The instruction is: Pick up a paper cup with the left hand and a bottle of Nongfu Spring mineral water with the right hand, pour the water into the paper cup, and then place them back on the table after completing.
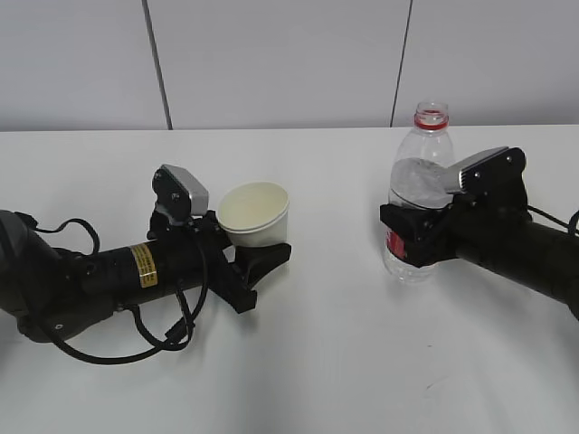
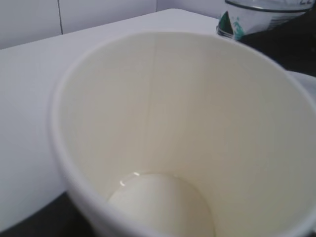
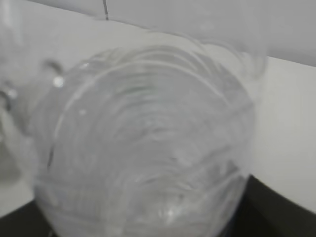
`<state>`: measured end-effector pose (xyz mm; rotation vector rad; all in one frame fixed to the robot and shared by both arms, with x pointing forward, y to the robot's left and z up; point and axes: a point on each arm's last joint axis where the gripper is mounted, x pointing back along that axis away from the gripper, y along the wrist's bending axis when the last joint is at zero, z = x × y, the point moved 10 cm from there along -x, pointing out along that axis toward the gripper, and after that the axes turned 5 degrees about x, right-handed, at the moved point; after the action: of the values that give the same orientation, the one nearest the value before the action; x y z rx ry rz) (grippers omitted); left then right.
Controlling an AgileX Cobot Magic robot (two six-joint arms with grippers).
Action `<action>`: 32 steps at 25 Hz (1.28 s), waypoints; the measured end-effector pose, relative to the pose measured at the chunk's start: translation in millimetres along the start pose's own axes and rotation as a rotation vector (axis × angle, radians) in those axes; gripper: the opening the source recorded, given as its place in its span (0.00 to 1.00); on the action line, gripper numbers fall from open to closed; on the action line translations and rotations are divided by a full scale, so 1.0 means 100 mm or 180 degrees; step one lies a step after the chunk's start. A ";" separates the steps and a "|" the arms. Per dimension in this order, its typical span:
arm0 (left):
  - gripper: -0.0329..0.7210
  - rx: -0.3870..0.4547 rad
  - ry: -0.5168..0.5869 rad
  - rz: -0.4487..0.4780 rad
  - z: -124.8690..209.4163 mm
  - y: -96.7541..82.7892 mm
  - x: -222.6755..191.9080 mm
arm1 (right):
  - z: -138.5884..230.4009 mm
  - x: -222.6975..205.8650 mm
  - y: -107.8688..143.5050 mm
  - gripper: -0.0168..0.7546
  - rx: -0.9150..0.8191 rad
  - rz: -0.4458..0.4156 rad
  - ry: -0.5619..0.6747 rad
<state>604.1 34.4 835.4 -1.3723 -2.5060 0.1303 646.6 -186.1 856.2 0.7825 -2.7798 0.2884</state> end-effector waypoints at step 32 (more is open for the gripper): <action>0.57 0.0002 0.0157 0.0063 -0.02 -0.08 -0.20 | -0.49 -0.34 -0.03 0.58 0.1336 -0.0270 0.0472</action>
<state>607.8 13.2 834.7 -1.3833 -2.4526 0.0999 685.2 -159.8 894.0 0.9226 -2.5679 0.8945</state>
